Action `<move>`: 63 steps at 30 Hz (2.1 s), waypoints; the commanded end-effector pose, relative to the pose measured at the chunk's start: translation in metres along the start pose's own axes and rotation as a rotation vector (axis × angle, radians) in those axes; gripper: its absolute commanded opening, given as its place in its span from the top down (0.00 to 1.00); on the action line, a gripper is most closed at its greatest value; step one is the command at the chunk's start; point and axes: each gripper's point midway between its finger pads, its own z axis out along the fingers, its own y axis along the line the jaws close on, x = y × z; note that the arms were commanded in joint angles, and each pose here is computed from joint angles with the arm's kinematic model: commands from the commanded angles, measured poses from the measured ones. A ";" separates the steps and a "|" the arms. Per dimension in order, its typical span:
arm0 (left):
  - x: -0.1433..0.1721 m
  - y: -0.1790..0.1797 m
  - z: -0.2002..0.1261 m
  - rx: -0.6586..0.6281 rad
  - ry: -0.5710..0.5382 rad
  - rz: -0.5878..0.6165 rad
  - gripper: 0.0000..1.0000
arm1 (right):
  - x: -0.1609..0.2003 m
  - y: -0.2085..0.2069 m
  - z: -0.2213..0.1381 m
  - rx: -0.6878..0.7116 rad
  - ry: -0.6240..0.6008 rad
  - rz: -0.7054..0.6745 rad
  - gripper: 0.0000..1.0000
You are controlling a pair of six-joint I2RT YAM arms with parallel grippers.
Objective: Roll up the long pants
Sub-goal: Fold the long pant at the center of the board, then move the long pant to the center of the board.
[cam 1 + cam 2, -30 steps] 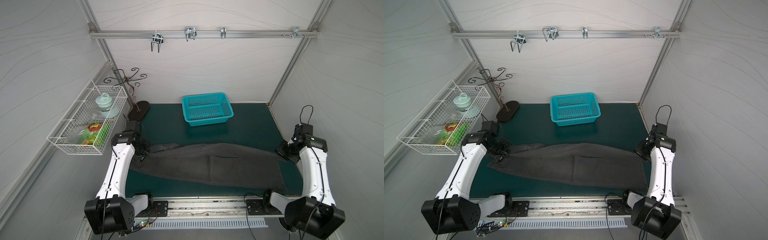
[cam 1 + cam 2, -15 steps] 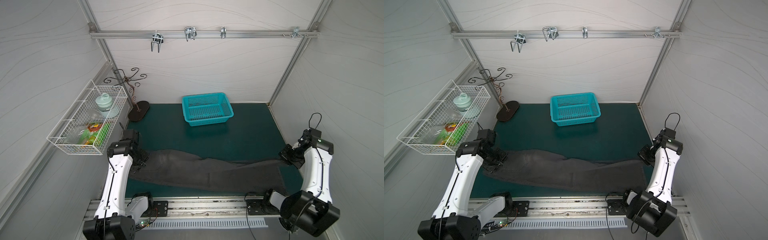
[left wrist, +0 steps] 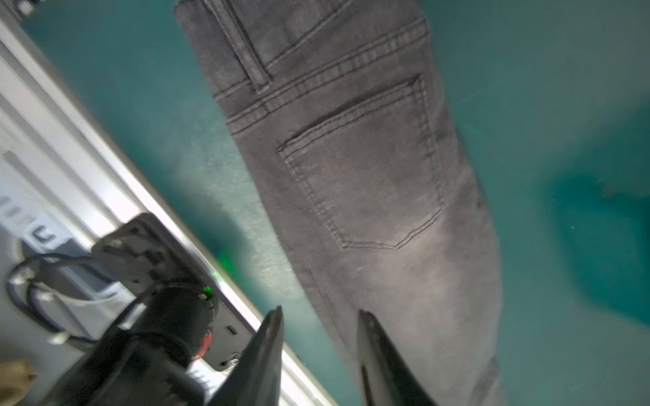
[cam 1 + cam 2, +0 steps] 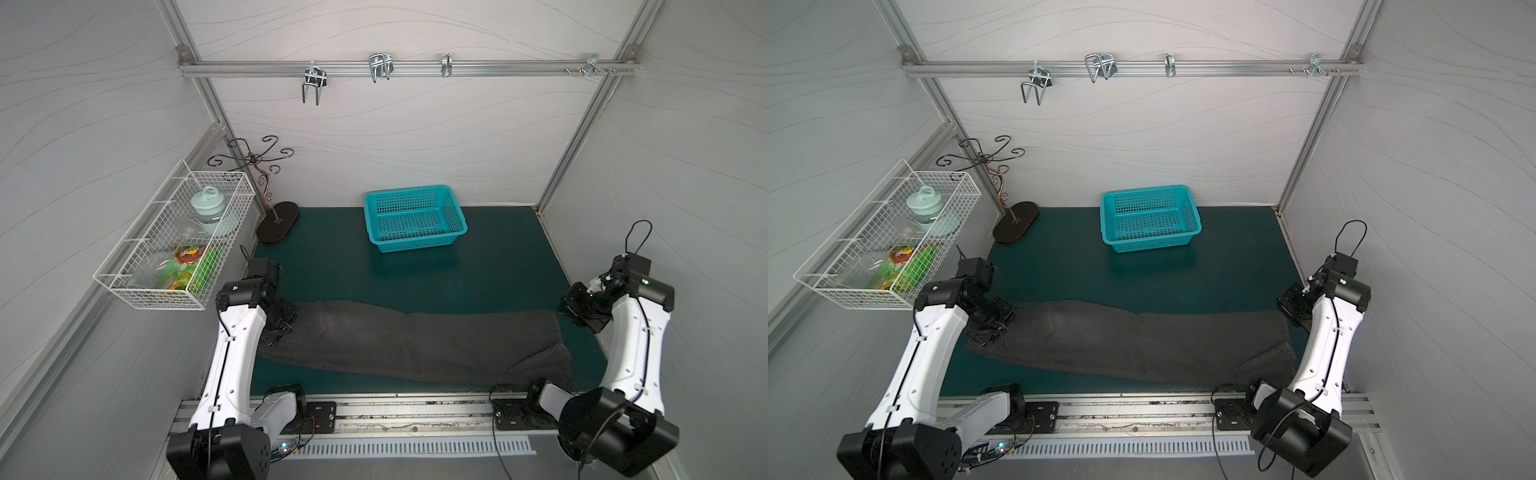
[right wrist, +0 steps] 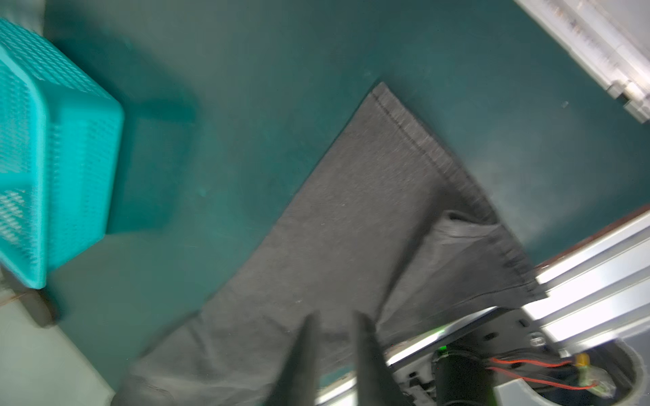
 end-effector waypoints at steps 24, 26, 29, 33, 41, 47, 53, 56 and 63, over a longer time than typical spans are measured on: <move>0.022 -0.050 0.061 0.004 0.242 0.027 1.00 | 0.153 0.035 0.154 0.267 0.415 -0.186 1.00; 0.024 -0.046 0.064 -0.013 0.245 0.029 1.00 | 0.160 0.031 0.158 0.292 0.423 -0.200 1.00; 0.028 -0.042 0.071 -0.036 0.259 0.027 1.00 | 0.169 0.023 0.168 0.332 0.438 -0.212 1.00; 0.031 -0.046 0.087 -0.047 0.284 0.022 1.00 | 0.174 0.012 0.187 0.394 0.465 -0.201 1.00; 0.021 -0.084 0.114 -0.028 0.314 0.039 1.00 | 0.130 0.039 0.204 0.442 0.378 -0.213 1.00; 0.008 -0.120 0.129 0.006 0.311 0.032 1.00 | 0.060 0.073 0.228 0.398 0.306 -0.171 1.00; -0.007 -0.163 0.139 0.051 0.295 0.047 1.00 | -0.006 0.126 0.258 0.332 0.255 -0.213 1.00; -0.017 -0.187 0.142 0.075 0.279 0.065 1.00 | -0.029 0.156 0.272 0.281 0.235 -0.247 1.00; -0.028 -0.240 0.112 0.161 0.231 0.146 1.00 | -0.047 0.198 0.267 0.176 0.205 -0.310 1.00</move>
